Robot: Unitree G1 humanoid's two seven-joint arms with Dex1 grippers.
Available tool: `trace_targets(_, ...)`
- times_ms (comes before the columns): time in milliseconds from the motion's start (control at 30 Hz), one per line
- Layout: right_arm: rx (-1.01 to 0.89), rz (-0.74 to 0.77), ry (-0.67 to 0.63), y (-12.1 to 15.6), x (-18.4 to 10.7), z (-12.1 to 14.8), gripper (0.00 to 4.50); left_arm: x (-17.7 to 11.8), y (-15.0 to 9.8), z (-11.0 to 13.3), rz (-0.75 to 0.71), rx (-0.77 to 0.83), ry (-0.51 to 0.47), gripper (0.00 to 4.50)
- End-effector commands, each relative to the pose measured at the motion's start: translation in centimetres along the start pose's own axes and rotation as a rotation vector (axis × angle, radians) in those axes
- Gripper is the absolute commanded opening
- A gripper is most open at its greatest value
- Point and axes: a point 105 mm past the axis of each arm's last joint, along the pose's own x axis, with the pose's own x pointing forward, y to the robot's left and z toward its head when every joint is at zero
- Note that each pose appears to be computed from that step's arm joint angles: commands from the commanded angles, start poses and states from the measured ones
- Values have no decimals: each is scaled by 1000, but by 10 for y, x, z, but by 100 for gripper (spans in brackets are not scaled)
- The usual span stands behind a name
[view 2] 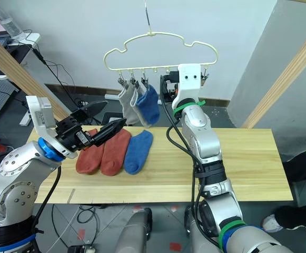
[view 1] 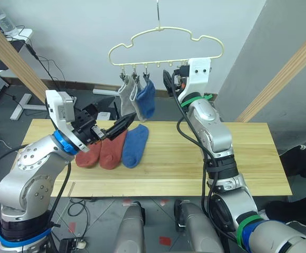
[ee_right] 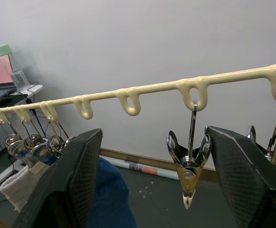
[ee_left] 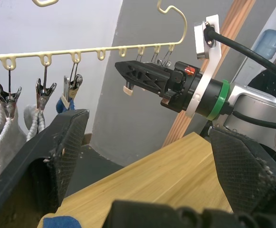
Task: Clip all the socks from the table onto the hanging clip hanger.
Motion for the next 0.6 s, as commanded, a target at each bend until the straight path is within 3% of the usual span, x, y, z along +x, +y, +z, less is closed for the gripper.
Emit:
trace_targets(33,7,10,-64,5,0,18,310,2,-3,9,-10,29,-29,450)
trace_targets(400,6,13,-57,5,1,17,310,3,-3,8,-15,27,-26,450)
trace_targets(500,8,15,-57,6,1,17,248,3,-4,8,-18,26,-25,450)
trace_targets(600,5,16,-57,6,1,17,142,4,-5,6,-21,23,-25,450)
